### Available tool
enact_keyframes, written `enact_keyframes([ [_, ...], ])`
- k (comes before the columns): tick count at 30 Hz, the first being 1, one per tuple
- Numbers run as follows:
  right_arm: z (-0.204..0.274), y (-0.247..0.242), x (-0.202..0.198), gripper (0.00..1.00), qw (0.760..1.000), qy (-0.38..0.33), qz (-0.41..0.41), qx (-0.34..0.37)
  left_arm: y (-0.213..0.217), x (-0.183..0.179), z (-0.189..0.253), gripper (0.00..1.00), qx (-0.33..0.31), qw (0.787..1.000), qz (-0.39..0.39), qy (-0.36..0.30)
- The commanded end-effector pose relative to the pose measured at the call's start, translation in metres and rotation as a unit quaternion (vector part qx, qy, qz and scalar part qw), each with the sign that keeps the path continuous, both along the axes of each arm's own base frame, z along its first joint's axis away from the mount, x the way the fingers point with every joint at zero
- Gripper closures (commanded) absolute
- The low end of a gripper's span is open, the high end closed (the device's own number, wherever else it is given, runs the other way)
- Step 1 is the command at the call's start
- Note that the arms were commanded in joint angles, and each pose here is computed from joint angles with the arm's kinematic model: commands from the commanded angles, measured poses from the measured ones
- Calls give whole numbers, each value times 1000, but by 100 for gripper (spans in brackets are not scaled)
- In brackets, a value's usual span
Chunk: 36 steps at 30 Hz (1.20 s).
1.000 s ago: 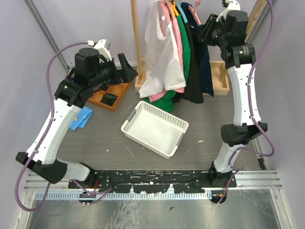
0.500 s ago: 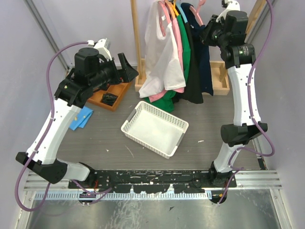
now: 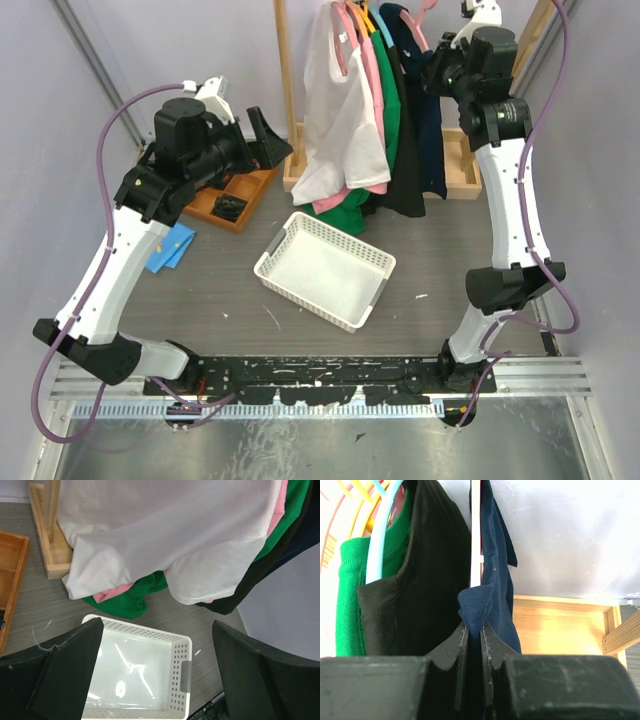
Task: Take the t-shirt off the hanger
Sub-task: Pick up the hanger from the clothesline.
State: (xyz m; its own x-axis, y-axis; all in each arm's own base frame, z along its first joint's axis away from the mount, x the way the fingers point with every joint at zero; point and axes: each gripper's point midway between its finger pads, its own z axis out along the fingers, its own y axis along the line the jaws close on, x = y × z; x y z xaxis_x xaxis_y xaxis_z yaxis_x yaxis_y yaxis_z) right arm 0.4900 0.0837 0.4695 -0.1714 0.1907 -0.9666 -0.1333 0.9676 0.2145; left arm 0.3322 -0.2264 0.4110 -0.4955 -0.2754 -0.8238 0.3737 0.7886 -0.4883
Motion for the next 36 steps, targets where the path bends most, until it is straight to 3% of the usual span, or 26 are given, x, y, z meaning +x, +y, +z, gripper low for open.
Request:
enact_keyframes([
  [1,103,-13,-29,99,986,-165,-25,6,-9,0,17,2,-23,999,-19,-21],
  [6,118,-20,-43,99,979,-201,-40,-1,-11,1,22,2,-29,999,-21,-28],
  [16,120,-33,-75,99,977,-204,-62,-19,-21,7,44,2,-47,997,-35,-44],
  [27,85,-49,-150,100,984,-160,-76,-11,-58,7,82,2,-70,990,-91,-75],
  [36,105,-68,-210,99,978,-181,-102,-11,-79,-4,87,2,-75,987,-118,-81],
])
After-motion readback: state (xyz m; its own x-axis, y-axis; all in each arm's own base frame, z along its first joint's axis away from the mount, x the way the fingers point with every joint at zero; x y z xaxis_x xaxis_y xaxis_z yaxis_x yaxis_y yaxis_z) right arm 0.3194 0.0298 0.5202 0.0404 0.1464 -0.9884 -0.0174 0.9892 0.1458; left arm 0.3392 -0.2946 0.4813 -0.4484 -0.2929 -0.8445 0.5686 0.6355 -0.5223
